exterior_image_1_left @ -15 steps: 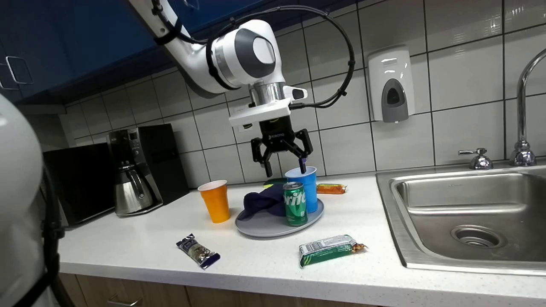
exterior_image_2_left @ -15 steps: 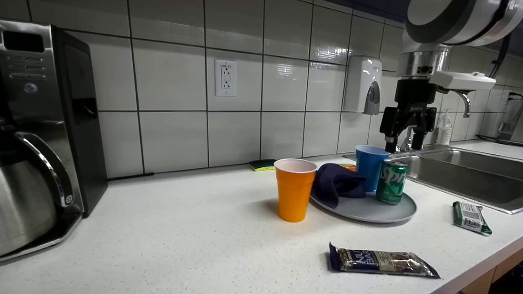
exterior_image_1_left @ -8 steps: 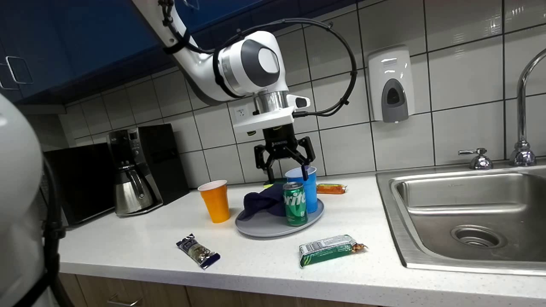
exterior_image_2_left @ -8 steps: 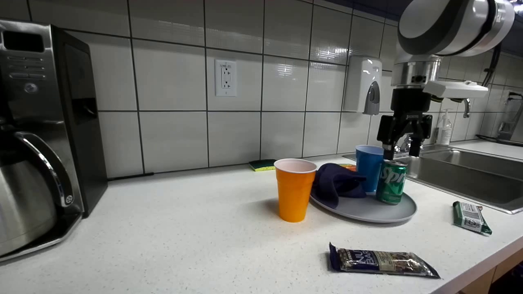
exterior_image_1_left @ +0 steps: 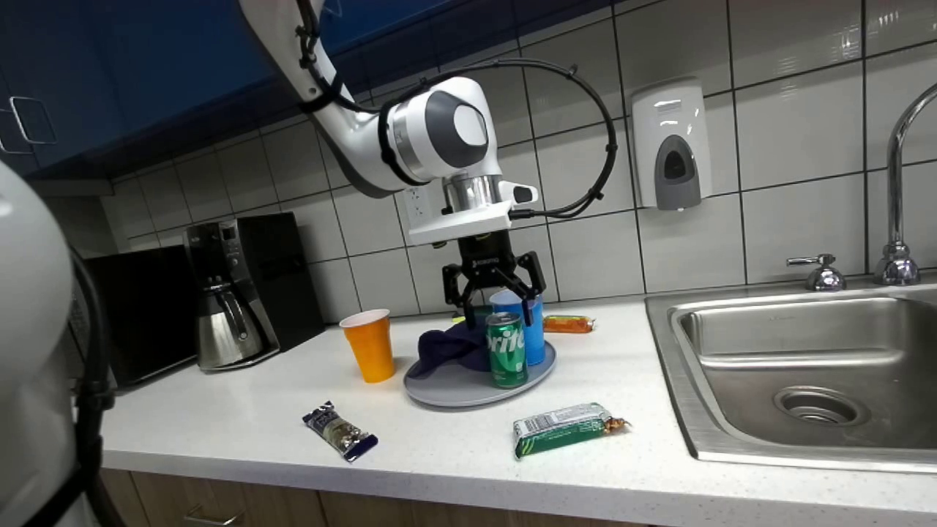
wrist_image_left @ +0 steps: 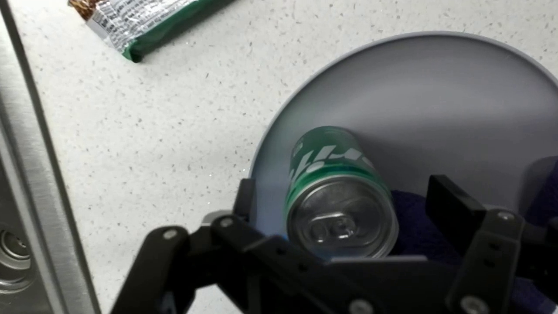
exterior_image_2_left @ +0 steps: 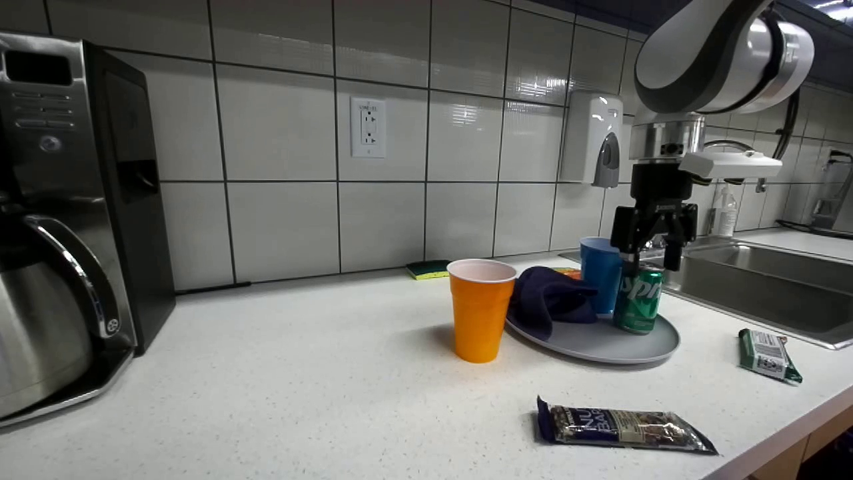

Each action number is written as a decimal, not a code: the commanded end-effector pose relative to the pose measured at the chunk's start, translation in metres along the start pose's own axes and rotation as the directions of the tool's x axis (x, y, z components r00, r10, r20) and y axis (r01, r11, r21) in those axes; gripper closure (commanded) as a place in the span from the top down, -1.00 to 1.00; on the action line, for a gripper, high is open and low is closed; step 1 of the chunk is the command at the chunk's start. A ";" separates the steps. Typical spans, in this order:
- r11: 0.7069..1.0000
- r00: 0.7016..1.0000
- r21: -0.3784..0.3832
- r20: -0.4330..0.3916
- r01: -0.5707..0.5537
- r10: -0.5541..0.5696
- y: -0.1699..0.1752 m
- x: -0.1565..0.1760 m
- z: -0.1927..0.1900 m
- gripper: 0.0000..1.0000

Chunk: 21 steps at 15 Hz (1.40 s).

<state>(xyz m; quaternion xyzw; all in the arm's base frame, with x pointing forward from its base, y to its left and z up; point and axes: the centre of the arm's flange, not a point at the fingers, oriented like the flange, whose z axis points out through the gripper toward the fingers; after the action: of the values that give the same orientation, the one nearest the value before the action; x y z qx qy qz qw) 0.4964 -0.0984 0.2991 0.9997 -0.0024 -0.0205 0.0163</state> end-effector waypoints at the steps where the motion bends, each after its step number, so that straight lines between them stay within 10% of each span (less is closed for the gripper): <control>1: 1.000 1.000 -0.005 0.008 0.005 -0.005 0.002 0.011 0.003 1.00; 21: 1.000 1.000 0.000 0.018 0.016 -0.016 0.001 0.017 0.022 1.00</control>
<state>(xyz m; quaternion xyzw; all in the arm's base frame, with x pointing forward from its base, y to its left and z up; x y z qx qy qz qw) 0.5048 -0.0990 0.2762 0.9992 -0.0007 -0.0359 0.0171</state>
